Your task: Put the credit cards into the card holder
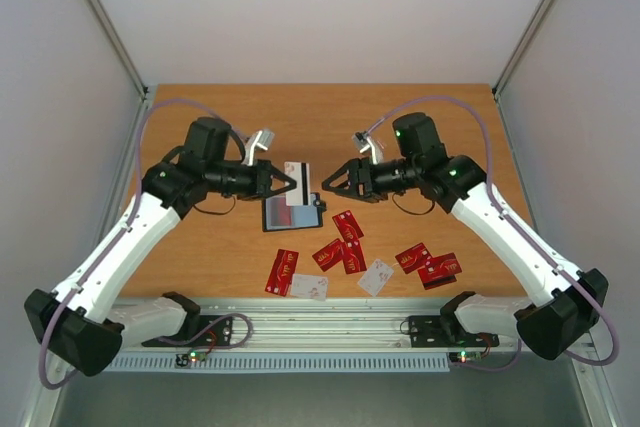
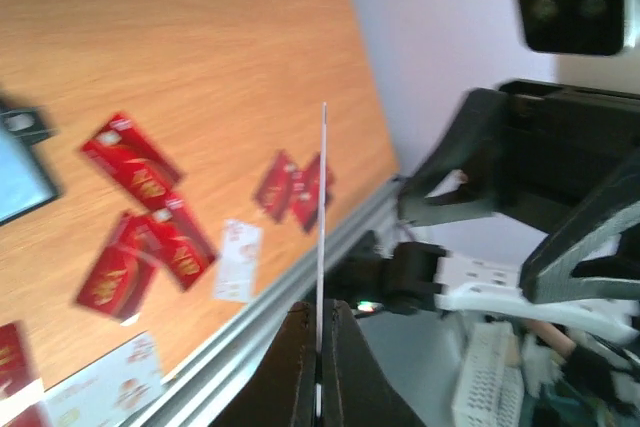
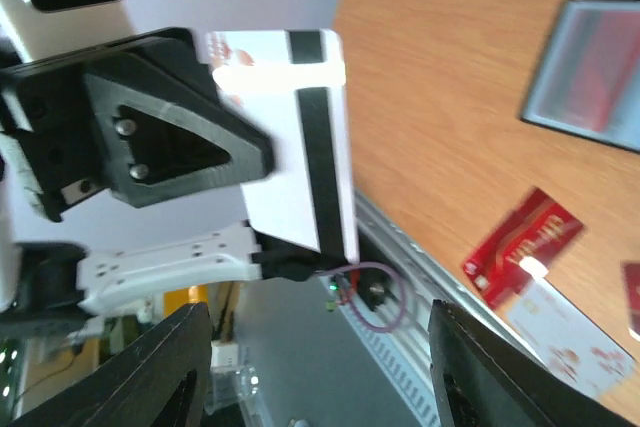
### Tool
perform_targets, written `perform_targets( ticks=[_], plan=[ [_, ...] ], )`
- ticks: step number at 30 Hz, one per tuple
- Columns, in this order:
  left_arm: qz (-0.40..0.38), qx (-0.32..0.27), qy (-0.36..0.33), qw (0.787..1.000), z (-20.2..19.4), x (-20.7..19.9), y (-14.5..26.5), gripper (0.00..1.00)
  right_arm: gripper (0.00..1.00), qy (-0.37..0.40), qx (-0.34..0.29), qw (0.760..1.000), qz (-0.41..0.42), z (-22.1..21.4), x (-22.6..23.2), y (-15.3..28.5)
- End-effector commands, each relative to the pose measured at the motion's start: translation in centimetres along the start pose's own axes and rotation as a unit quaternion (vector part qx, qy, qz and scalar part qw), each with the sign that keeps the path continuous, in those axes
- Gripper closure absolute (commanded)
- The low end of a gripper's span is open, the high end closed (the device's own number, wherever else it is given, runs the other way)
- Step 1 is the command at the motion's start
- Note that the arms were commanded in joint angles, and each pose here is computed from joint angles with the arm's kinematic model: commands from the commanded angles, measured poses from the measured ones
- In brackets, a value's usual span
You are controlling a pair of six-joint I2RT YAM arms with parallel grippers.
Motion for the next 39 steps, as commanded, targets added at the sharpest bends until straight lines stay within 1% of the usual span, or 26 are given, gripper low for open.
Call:
perform_targets(
  ticks=[1,5,8,11,13,16,22,28,39],
  plan=[
    [0.095,-0.050,0.028,0.994,0.2,5.6,0.0,1.00,0.40,-0.063,0.003,0.994,-0.094,-2.0,-4.3,-0.2],
    [0.111,-0.073,0.041,0.990,1.2,9.0,-1.2,1.00,0.41,-0.093,0.011,0.988,-0.120,-2.7,-7.4,-1.9],
    [0.118,-0.087,0.036,0.989,2.5,11.3,-2.0,1.00,0.41,-0.095,0.014,0.986,-0.138,-2.7,-9.5,-3.0],
    [0.105,-0.097,0.030,0.989,4.3,13.4,-2.5,1.00,0.42,-0.101,0.023,0.983,-0.151,-2.5,-11.7,-4.4],
    [0.104,-0.093,0.029,0.990,5.1,15.2,-3.2,1.00,0.42,-0.107,0.029,0.982,-0.153,-2.4,-13.1,-5.6],
    [0.095,-0.062,0.044,0.993,6.0,17.5,-4.8,1.00,0.43,-0.117,0.036,0.981,-0.150,-1.9,-14.7,-7.0],
    [0.095,-0.039,0.036,0.994,7.3,19.4,-6.4,1.00,0.44,-0.138,0.033,0.979,-0.147,-1.5,-16.8,-8.8],
    [0.090,-0.021,0.047,0.995,7.6,21.2,-8.0,1.00,0.45,-0.156,0.037,0.976,-0.149,-1.9,-19.2,-10.0],
    [0.124,-0.031,0.054,0.990,7.7,22.9,-8.1,1.00,0.47,-0.189,0.030,0.967,-0.168,-2.1,-22.3,-10.3]
  ],
)
Point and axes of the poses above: each gripper's point midway between its finger pads, its own y axis back along the fingers, its own x axis along the line the jaws close on, z = x × y, the point moved 3 cm from there along y, back along the fingers, and after that the axes turned 14 degrees about y, right-handed, at the moved point
